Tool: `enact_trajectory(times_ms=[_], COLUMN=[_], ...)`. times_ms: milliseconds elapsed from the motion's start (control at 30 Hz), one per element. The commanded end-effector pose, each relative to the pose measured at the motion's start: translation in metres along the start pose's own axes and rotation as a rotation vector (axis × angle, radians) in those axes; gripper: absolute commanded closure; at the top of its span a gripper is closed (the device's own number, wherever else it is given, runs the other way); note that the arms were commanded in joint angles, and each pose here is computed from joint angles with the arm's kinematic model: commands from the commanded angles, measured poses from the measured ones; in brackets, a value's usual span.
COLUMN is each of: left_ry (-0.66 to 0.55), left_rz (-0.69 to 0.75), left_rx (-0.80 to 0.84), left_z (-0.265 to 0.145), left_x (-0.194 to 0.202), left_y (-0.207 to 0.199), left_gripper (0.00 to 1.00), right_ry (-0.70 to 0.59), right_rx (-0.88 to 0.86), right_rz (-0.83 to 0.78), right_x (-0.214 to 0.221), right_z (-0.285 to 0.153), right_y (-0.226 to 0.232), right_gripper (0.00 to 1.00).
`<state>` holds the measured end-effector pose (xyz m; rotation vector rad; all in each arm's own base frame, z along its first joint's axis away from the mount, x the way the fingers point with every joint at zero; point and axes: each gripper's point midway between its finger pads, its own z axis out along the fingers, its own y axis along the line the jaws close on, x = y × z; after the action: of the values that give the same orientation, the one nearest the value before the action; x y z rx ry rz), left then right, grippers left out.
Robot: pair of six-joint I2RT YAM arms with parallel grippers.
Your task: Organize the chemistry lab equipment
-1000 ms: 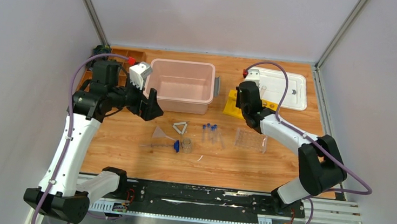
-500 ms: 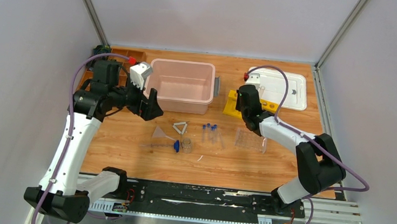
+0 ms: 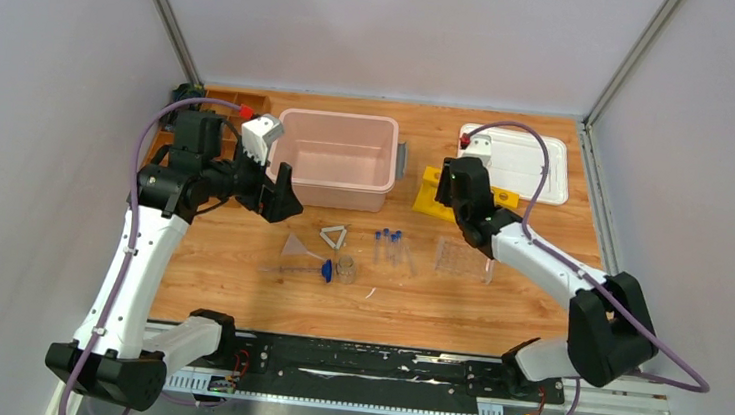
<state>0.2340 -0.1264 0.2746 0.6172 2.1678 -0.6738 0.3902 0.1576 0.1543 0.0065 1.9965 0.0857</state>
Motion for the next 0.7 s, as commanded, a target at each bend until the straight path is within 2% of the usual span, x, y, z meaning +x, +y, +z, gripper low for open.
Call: enact_trajectory(times_ms=[0, 133, 300, 433, 667], left_ry=[-0.037, -0.039, -0.045, -0.054, -0.071], left_rz=[0.024, 0.024, 0.029, 0.032, 0.042], left_rx=[0.001, -0.002, -0.008, -0.012, -0.021], left_z=[-0.008, -0.009, -0.011, -0.014, -0.019], left_x=[-0.012, -0.011, -0.011, -0.013, -0.015], left_y=[-0.006, -0.006, -0.006, -0.008, -0.009], left_gripper=[0.00, 0.00, 0.00, 0.00, 0.00], right_ry=[0.022, 0.197, 0.380, 0.469, 0.531], right_rx=[-0.047, -0.126, -0.188, -0.188, -0.155], right_rz=[0.022, 0.017, -0.064, -0.109, -0.137], right_x=[-0.007, 0.031, 0.091, 0.127, 0.154], right_z=[-0.026, -0.041, -0.058, -0.060, -0.055], right_y=[0.018, 0.045, 0.076, 0.084, 0.079], right_gripper=[0.61, 0.70, 0.72, 0.72, 0.74])
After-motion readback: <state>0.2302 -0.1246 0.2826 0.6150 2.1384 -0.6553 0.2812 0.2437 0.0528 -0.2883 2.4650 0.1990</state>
